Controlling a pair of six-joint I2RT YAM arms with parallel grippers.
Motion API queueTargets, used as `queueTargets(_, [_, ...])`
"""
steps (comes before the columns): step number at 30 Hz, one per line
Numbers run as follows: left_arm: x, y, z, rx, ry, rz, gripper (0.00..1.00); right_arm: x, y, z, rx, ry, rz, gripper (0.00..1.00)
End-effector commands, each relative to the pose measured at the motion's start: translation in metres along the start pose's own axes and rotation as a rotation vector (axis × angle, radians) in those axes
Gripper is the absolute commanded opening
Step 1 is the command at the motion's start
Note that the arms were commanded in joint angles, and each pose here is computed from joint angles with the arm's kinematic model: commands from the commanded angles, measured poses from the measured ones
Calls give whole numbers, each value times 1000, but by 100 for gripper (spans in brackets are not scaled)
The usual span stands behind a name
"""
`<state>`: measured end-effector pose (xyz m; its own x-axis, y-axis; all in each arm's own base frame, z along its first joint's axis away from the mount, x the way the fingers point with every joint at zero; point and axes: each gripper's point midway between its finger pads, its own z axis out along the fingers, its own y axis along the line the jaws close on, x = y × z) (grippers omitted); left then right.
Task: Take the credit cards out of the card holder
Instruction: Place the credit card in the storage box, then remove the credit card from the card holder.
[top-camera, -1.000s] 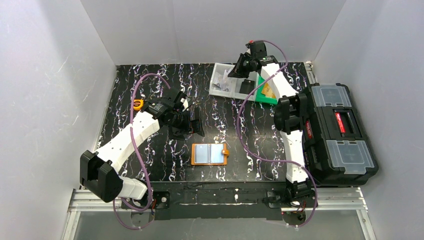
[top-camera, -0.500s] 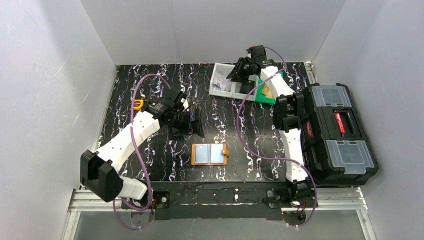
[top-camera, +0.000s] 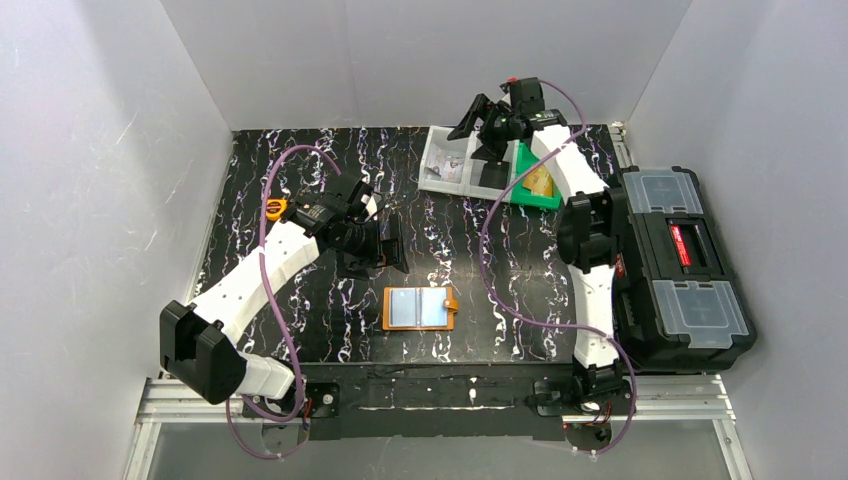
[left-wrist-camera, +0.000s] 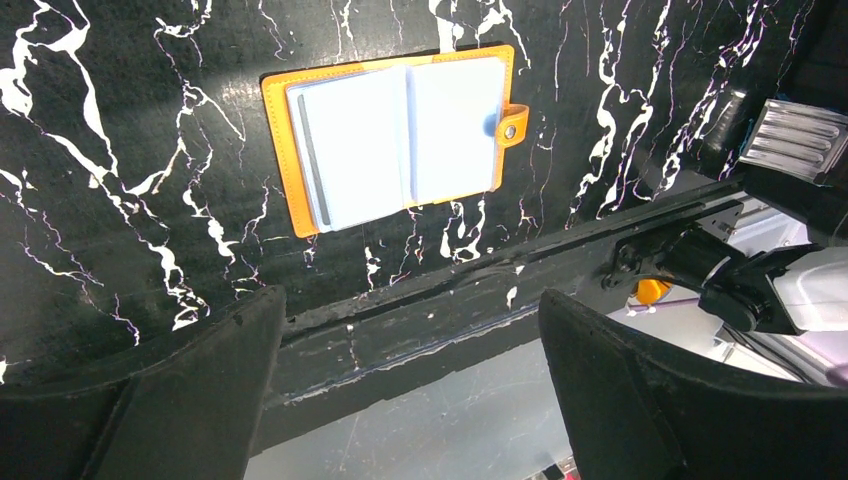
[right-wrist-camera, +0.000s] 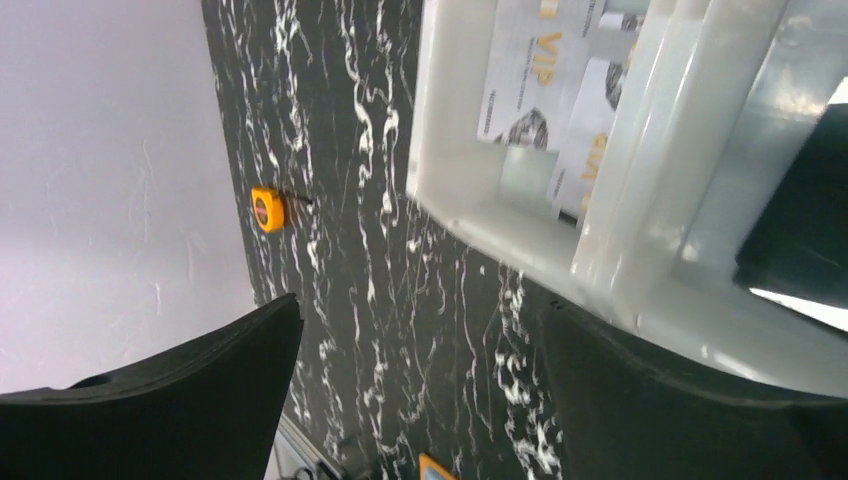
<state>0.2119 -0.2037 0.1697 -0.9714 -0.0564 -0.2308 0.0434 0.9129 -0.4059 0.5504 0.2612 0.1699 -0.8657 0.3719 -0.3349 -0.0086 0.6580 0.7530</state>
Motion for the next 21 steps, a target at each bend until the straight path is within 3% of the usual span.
queueTargets(1, [-5,-2,-7,-3,-16,16,98,3,54,-61,-54,-64,-63,98])
queueTargets(8, [-5,3,0,-22,-18,6,98,72,51,-102,20,-18,-61,98])
queueTargets(21, [-2,33,10,-135,-50,-63,98,273,22,-125,148,180,-76,98])
